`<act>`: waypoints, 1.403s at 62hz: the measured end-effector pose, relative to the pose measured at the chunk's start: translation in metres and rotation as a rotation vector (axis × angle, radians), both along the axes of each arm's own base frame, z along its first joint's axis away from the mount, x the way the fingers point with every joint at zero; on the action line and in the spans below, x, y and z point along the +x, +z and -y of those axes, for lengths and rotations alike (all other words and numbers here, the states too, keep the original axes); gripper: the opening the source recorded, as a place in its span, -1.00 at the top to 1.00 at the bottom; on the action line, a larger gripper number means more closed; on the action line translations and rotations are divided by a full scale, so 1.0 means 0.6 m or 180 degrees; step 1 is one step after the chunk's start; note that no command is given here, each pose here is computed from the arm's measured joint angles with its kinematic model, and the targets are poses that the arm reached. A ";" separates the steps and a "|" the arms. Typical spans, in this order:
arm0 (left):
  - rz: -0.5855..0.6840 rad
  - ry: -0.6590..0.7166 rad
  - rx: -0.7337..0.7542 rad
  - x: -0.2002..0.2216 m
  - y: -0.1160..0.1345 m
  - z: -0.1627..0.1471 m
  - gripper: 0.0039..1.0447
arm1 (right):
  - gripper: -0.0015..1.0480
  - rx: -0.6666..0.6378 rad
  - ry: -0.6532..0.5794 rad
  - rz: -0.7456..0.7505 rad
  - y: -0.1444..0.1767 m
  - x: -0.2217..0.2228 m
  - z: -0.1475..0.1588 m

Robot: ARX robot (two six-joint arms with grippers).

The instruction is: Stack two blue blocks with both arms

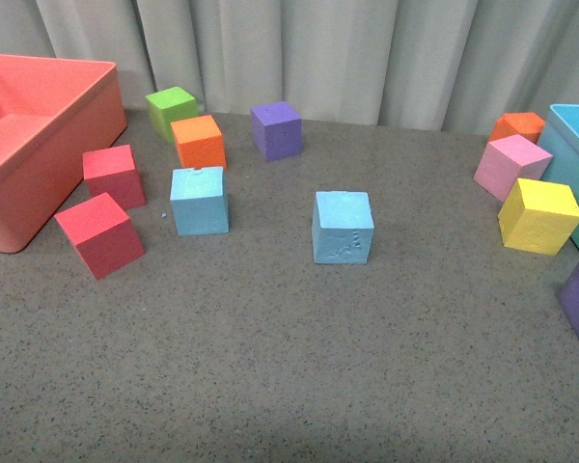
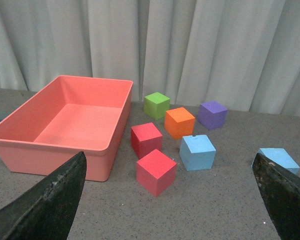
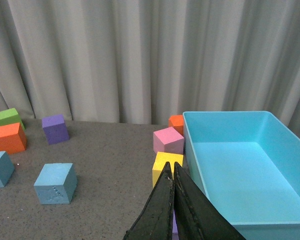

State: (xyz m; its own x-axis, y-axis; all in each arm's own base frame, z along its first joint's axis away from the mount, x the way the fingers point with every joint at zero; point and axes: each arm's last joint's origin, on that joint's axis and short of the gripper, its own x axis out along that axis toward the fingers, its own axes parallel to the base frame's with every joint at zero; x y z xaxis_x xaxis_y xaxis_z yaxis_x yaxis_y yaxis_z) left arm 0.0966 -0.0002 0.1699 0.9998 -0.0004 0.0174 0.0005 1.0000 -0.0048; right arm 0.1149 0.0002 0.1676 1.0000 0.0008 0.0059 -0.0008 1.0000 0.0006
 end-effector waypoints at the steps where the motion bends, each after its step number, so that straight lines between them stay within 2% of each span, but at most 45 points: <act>1: 0.0000 0.0001 0.0000 0.000 0.000 0.000 -0.88 | 0.98 0.0000 0.0001 0.0000 0.000 0.000 0.000; 29: 0.0000 -0.0001 0.0000 0.000 0.000 0.000 -0.88 | 0.98 -0.0001 0.0010 -0.0112 -0.009 -0.024 0.000; 40: 0.0001 0.0000 0.0000 0.000 0.000 0.000 -0.88 | 0.98 -0.0003 0.0010 -0.0021 -0.006 -0.028 0.000; 49: 0.0001 0.0000 0.0000 0.000 0.000 0.000 -0.88 | 0.51 -0.0003 0.0010 -0.0018 -0.006 -0.028 0.000; 54: 0.0001 0.0000 0.0000 0.000 0.000 0.000 -0.88 | 0.07 -0.0003 0.0010 -0.0019 -0.006 -0.028 0.000; 58: -0.0017 0.0022 -0.0011 0.000 0.000 0.000 -0.88 | -0.13 -0.0003 0.0010 -0.0019 -0.006 -0.028 0.000; 63: -0.0636 0.0317 -0.0114 0.007 -0.010 0.000 -0.88 | -0.44 -0.0003 0.0010 -0.0019 -0.006 -0.028 0.000; 70: -0.0942 0.0296 -0.0184 0.036 -0.020 0.007 -0.88 | -0.81 -0.0003 0.0010 -0.0018 -0.006 -0.029 0.000; 72: -0.0948 0.0271 -0.0214 0.048 -0.016 0.010 -0.88 | -0.85 0.0001 0.0010 -0.0018 -0.006 -0.029 0.000; 81: -0.0941 0.0091 -0.0248 0.134 0.016 0.032 -0.88 | -0.81 -0.0001 0.0010 -0.0018 -0.006 -0.029 0.000; 87: -0.1281 0.0043 -0.0209 0.217 0.012 0.055 -0.88 | -0.81 -0.0001 0.0010 -0.0018 -0.006 -0.029 0.000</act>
